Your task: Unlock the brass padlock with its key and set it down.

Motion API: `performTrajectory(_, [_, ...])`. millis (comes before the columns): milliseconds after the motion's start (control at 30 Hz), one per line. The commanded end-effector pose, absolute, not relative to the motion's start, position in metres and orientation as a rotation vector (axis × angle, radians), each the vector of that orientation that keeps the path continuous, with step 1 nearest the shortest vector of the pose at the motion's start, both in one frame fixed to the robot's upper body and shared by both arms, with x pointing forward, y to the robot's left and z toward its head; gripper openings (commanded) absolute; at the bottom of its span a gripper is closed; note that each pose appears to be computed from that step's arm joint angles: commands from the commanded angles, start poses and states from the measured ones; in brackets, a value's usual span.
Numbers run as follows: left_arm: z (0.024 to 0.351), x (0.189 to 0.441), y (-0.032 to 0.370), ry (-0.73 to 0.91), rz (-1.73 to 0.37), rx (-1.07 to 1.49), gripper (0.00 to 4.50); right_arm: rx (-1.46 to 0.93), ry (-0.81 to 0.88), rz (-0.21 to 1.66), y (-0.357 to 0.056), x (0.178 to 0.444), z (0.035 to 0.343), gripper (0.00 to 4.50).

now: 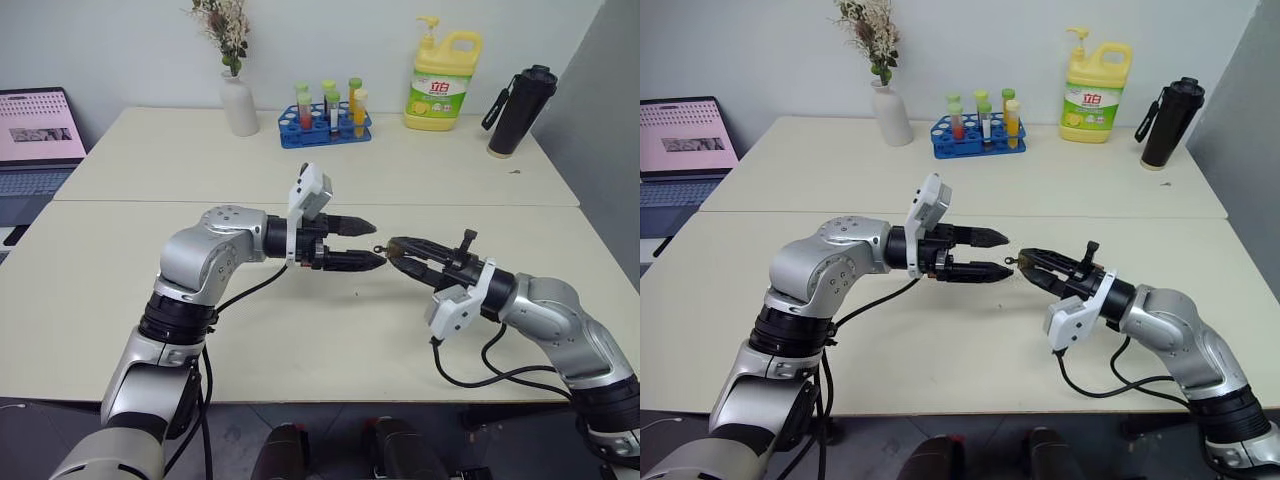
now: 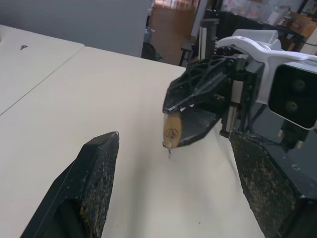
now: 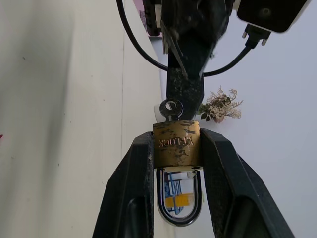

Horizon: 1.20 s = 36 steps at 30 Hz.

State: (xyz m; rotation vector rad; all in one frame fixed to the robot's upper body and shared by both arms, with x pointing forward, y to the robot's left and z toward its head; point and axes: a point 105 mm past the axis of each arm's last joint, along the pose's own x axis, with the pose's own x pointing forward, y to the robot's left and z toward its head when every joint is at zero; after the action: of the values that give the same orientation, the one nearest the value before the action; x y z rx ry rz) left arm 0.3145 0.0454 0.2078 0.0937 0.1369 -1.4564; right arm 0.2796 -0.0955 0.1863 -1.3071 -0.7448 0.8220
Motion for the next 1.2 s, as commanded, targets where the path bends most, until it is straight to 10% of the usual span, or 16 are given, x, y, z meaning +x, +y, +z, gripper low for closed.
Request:
performTrajectory(33, [0.217, 0.319, 0.035, 0.091, -1.438, 0.118, 3.71, -1.293, -0.819, 0.809, -0.091, 0.274, 0.202, 0.93])
performTrajectory(300, [0.214, 0.317, 0.031, 0.098, -1.456, 0.122, 3.71, -1.288, -0.821, 0.811, -0.090, 0.273, 0.202, 0.93])
performTrajectory(700, [0.209, 0.314, 0.028, 0.135, -1.477, 0.103, 0.15, -1.288, -0.827, 0.814, -0.089, 0.272, 0.202, 0.93])
performTrajectory(1133, [0.208, 0.318, 0.029, 0.117, -1.452, 0.100, 0.15, -1.251, -0.775, 0.793, -0.099, 0.276, 0.205, 0.93])
performTrajectory(1200, [0.208, 0.319, 0.030, 0.111, -1.447, 0.100, 0.15, -1.246, -0.757, 0.779, -0.104, 0.277, 0.207, 1.92])
